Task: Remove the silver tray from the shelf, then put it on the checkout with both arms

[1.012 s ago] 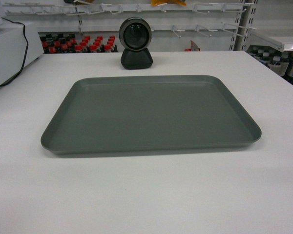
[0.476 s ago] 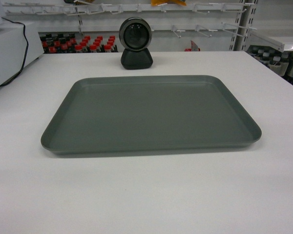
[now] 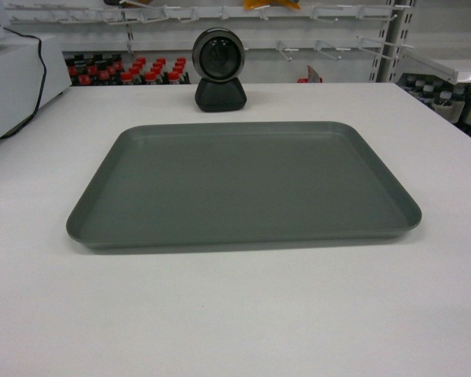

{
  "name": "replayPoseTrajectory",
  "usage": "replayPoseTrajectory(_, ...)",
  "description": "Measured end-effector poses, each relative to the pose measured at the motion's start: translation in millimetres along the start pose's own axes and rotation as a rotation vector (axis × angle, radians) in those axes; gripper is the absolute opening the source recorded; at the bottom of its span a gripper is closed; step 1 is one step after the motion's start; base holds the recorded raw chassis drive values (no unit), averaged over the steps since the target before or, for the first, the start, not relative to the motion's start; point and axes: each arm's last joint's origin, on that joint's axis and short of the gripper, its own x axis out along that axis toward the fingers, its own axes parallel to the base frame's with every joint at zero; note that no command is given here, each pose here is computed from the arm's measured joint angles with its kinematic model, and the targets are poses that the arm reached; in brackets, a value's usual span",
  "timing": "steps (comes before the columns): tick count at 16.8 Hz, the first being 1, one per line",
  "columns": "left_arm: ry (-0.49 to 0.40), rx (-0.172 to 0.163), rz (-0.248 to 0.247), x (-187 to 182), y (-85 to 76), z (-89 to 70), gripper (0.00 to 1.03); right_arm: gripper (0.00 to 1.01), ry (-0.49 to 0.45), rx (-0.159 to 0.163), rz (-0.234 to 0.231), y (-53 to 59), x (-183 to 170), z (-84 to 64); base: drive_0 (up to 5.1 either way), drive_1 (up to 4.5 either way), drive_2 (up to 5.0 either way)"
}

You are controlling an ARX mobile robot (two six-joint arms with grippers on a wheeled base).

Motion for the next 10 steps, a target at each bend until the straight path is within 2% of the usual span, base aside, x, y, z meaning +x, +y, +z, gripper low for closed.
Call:
replayPoseTrajectory(2, 0.023, 0.000, 0.004, 0.0, 0.2, -2.2, 0.02, 0.02, -0.066, 0.000, -0.002, 0.0, -5.6, 5.7, 0.0, 0.00, 0.0)
replayPoseTrajectory(3, 0.019, 0.000, 0.003, 0.1, 0.2, -1.8, 0.02, 0.02, -0.035, 0.000, -0.003, -0.1, -5.1, 1.7, 0.0, 0.00, 0.0)
replayPoseTrajectory(7, 0.017, 0.000, 0.003, 0.1, 0.2, -1.6, 0.02, 0.02, -0.043, 0.000, -0.002, 0.0, -5.1, 2.5, 0.0, 0.00, 0.0)
replayPoseTrajectory(8, 0.016, -0.001, 0.004, 0.1, 0.2, -1.6, 0.02, 0.06, -0.043, 0.000, -0.002, 0.0, -5.1, 2.5, 0.0, 0.00, 0.0)
replayPoseTrajectory(10, 0.016, 0.000, 0.004, 0.1, 0.2, -1.6, 0.21, 0.28, -0.043, 0.000, -0.002, 0.0, -5.1, 2.6, 0.0, 0.00, 0.0)
